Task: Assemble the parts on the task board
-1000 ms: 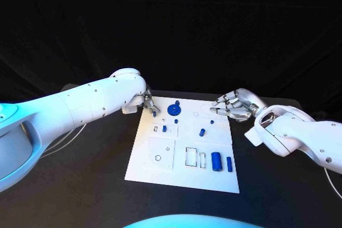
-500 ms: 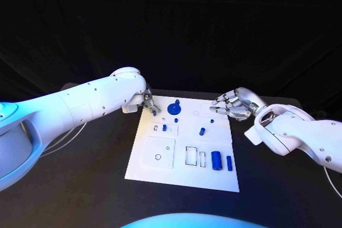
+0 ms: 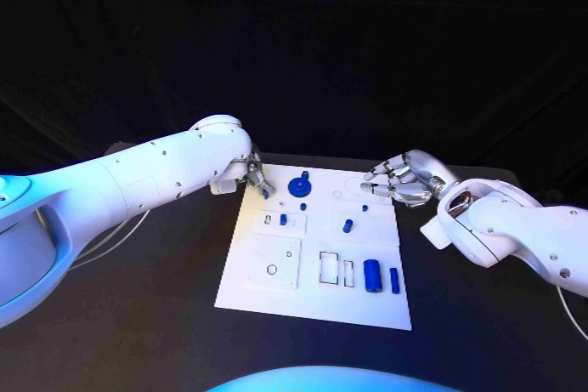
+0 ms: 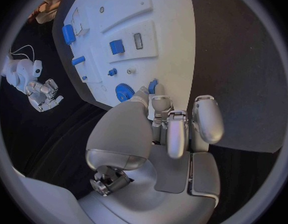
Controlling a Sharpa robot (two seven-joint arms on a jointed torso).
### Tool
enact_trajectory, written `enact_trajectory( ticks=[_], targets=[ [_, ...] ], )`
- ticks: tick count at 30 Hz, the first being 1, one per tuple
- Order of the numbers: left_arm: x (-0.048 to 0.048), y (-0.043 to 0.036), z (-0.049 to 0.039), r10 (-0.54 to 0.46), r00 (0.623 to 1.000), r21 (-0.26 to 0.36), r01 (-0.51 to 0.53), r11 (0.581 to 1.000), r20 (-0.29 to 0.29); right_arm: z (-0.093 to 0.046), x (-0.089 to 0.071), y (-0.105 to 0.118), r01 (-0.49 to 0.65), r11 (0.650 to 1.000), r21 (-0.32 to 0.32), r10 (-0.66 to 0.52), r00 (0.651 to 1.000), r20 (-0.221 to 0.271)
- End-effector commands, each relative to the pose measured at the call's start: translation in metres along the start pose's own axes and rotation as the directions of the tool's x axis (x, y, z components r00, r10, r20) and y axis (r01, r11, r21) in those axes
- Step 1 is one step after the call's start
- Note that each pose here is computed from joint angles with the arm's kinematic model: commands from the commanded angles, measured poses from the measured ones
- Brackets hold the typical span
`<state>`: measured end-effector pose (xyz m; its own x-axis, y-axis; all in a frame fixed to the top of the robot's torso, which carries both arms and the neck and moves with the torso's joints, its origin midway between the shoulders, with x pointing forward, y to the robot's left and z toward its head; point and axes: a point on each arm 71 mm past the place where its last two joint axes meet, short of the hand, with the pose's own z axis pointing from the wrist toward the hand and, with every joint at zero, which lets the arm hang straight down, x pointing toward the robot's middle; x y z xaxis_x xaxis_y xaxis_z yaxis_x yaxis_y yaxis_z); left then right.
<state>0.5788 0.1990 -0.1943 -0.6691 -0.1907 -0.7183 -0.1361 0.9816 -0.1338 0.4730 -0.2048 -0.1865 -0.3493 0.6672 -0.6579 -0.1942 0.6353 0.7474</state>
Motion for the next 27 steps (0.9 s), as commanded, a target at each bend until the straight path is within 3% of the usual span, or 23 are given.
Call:
enact_trajectory(
  ticks=[1, 14, 27],
  targets=[
    [0.0024, -0.0031, -0.0001, 0.006, 1.0, 0.022, -0.005, 1.0, -0.03, 0.0, 0.002, 0.001, 0.005, 1.0, -0.011, -0.005, 1.0, -0.012],
    [0.0034, 0.0009, -0.0038, -0.087, 0.995, 0.072, 0.09, 0.993, -0.044, 0.0, 0.001, 0.001, 0.003, 1.0, -0.012, -0.003, 1.0, -0.011],
    [0.0075, 0.0167, -0.0305, -0.176, 0.984, 0.162, 0.175, 0.971, -0.009, -0.001, 0.0, -0.001, -0.008, 1.0, -0.002, 0.008, 1.0, -0.008]
  ],
)
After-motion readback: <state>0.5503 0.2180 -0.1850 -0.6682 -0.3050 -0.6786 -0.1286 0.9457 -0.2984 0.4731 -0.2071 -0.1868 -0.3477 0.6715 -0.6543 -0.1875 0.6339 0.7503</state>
